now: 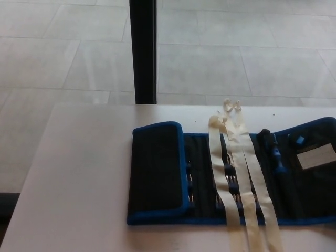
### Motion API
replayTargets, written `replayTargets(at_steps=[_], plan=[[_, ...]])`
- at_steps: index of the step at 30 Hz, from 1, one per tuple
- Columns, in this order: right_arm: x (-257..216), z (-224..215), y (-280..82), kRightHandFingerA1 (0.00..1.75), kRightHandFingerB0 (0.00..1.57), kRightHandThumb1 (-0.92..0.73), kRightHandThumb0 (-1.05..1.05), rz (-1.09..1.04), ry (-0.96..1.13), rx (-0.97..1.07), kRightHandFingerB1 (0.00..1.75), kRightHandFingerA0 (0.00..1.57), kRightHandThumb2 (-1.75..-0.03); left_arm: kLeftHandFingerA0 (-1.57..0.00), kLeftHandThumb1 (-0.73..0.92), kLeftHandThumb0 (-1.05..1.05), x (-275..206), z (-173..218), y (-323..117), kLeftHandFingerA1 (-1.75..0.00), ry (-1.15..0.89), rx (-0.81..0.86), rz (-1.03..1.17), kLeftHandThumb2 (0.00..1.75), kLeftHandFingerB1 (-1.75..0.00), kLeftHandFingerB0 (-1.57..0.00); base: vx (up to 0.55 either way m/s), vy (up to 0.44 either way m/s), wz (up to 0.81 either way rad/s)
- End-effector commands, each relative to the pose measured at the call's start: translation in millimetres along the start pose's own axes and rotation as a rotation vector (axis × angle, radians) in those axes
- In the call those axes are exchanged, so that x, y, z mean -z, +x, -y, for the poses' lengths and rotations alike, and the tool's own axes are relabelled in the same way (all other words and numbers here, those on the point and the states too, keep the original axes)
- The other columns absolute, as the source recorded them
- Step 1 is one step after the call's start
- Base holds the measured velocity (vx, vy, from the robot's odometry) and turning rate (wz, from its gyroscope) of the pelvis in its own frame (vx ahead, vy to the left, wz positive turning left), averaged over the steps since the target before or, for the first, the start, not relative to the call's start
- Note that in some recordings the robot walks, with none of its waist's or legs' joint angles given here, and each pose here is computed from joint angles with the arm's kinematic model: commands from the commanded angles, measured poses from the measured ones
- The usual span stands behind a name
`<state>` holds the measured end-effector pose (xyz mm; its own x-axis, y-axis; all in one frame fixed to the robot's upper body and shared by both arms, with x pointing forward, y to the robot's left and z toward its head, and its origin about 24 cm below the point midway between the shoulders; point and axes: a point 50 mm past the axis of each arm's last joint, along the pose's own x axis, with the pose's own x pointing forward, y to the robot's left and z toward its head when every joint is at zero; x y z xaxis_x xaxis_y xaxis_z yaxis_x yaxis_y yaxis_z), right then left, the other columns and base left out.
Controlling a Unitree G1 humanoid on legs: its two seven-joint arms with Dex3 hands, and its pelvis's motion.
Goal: The robot uses its right hand to lift an edge of the toolkit kept in middle of the desk and make one fold in it
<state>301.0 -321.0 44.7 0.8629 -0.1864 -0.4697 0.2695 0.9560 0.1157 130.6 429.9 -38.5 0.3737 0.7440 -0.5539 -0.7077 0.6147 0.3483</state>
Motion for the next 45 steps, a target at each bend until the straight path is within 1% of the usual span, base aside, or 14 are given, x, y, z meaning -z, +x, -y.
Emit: replayTargets(at_steps=[1,4,5,15,20,21,22,24,27,28,29,31,44,45], plan=[[-3,-17,1,0.47,0.38,-0.72,-0.56,-0.039,0.006,-0.063,0.39,0.52,-0.61,-0.71,0.65,-0.72,-5,-6,1,-0.69,-0.021,-0.023,0.001,0.59,-0.45,-0.42,0.00,0.000,0.00],[-6,-28,-2,0.46,0.36,-0.74,-0.55,-0.031,0.029,-0.097,0.40,0.49,-0.62,-0.66,0.51,-0.70,-7,-6,1,-0.73,-0.003,-0.021,0.008,0.95,-0.57,-0.40,0.00,0.000,0.00],[-7,-30,-4,0.46,0.36,-0.74,-0.55,-0.032,0.037,-0.108,0.39,0.49,-0.62,-0.70,0.66,-0.71,-8,-6,1,-0.67,0.002,-0.025,0.013,0.60,-0.48,-0.50,0.00,0.000,0.00],[-26,-35,-16,0.62,0.27,-0.63,-0.57,0.048,0.142,-0.150,0.51,0.50,-0.94,-0.67,0.68,-0.71,-8,-7,1,-0.64,0.014,-0.022,0.013,0.60,-0.45,-0.41,0.00,0.000,0.00],[-34,-51,-30,0.47,0.35,-0.70,-0.62,0.155,-0.032,-0.216,0.41,0.51,-0.65,-0.69,0.68,-0.73,-10,-6,2,-0.69,0.020,-0.019,0.012,0.60,-0.49,-0.45,0.00,0.000,0.03],[-33,-54,-31,0.47,0.36,-0.71,-0.63,0.167,-0.083,-0.230,0.41,0.50,-0.66,-0.67,0.52,-0.72,-10,-5,2,-0.74,0.029,-0.020,0.011,0.95,-0.59,-0.39,0.00,0.000,0.00],[-32,-56,-31,0.57,0.34,-0.62,-0.64,0.171,-0.129,-0.229,0.51,0.47,-0.94,-0.68,0.68,-0.72,-11,-5,2,-0.66,0.033,-0.020,0.010,0.61,-0.49,-0.45,0.00,0.000,0.00],[-28,-61,-33,0.44,0.37,-0.79,-0.62,0.178,-0.267,-0.231,0.38,0.55,-0.64,-0.69,0.68,-0.72,-12,-6,2,-0.65,0.044,-0.019,0.012,0.61,-0.47,-0.43,0.00,0.000,0.00],[-24,-68,-32,0.57,0.33,-0.65,-0.60,0.212,-0.482,-0.211,0.52,0.48,-0.96,-0.62,0.53,-0.71,-13,-7,2,-0.69,0.044,-0.015,0.021,0.94,-0.58,-0.41,0.00,0.000,0.00],[-23,-72,-31,0.59,0.41,-0.64,-0.61,0.253,-0.627,-0.203,0.54,0.50,-0.96,-0.68,0.68,-0.72,-14,-7,2,-0.65,0.050,-0.021,0.017,0.60,-0.48,-0.44,0.00,0.000,0.00],[-22,-73,-31,0.49,0.51,-0.79,-0.59,0.262,-0.663,-0.199,0.43,0.60,-0.64,-0.65,0.53,-0.71,-14,-7,2,-0.72,0.050,-0.021,0.017,0.96,-0.58,-0.38,0.00,0.000,0.00],[-20,-79,-29,0.57,0.52,-0.79,-0.60,0.284,-0.779,-0.206,0.44,0.59,-0.64,-0.70,0.68,-0.71,-15,-6,2,-0.66,0.056,-0.022,0.018,0.60,-0.48,-0.49,0.00,0.000,0.00],[6,-92,-20,0.49,0.41,-0.80,-0.60,0.332,-1.208,-0.223,0.42,0.50,-0.64,-0.75,0.67,-0.72,-20,-5,3,-0.68,0.068,-0.011,0.032,0.60,-0.46,-0.46,0.00,0.000,0.00],[5,-97,-20,0.48,0.40,-0.78,-0.55,0.346,-1.235,-0.237,0.41,0.49,-0.63,-0.71,0.51,-0.72,-21,-5,3,-0.74,0.069,-0.010,0.029,0.94,-0.58,-0.43,0.00,0.000,0.00]])
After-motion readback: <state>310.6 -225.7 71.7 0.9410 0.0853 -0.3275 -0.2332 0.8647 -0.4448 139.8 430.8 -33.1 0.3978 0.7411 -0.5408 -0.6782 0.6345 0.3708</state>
